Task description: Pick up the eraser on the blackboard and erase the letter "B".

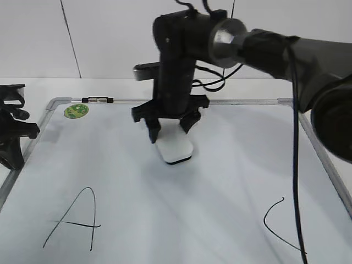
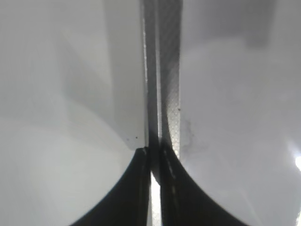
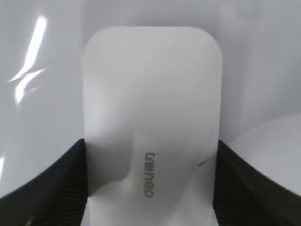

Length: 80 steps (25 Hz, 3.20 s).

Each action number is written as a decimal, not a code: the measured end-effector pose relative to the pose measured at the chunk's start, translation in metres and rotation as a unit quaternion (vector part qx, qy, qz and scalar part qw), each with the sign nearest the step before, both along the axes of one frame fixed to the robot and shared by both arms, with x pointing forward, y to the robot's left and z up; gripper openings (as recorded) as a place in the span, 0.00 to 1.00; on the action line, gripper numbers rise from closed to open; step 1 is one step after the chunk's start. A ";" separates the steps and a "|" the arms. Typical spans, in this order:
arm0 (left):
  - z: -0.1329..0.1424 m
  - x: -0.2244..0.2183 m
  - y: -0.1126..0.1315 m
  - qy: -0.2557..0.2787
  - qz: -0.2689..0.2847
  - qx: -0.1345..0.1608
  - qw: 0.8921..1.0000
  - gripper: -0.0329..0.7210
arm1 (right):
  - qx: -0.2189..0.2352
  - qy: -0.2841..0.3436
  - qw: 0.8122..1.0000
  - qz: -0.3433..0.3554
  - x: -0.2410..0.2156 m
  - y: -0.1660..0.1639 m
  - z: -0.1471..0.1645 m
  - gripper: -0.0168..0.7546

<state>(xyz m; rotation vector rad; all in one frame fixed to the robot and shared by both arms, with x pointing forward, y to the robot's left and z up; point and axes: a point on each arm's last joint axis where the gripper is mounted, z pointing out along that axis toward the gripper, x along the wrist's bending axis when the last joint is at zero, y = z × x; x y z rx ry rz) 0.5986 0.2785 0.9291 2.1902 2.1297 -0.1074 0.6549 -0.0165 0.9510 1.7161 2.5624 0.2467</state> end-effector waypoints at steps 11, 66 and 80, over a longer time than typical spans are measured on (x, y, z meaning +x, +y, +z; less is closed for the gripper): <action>-0.001 0.000 -0.001 0.004 0.003 -0.004 1.000 0.06 | 0.001 -0.009 0.996 -0.084 0.041 -0.069 0.001 0.71; -0.001 -0.002 0.000 0.013 -0.002 0.001 1.000 0.06 | 0.016 0.041 0.984 -0.172 -0.061 -0.251 0.052 0.71; -0.001 -0.002 0.000 0.013 -0.001 -0.001 1.000 0.06 | 0.029 0.013 0.983 -0.182 -0.051 -0.265 0.045 0.71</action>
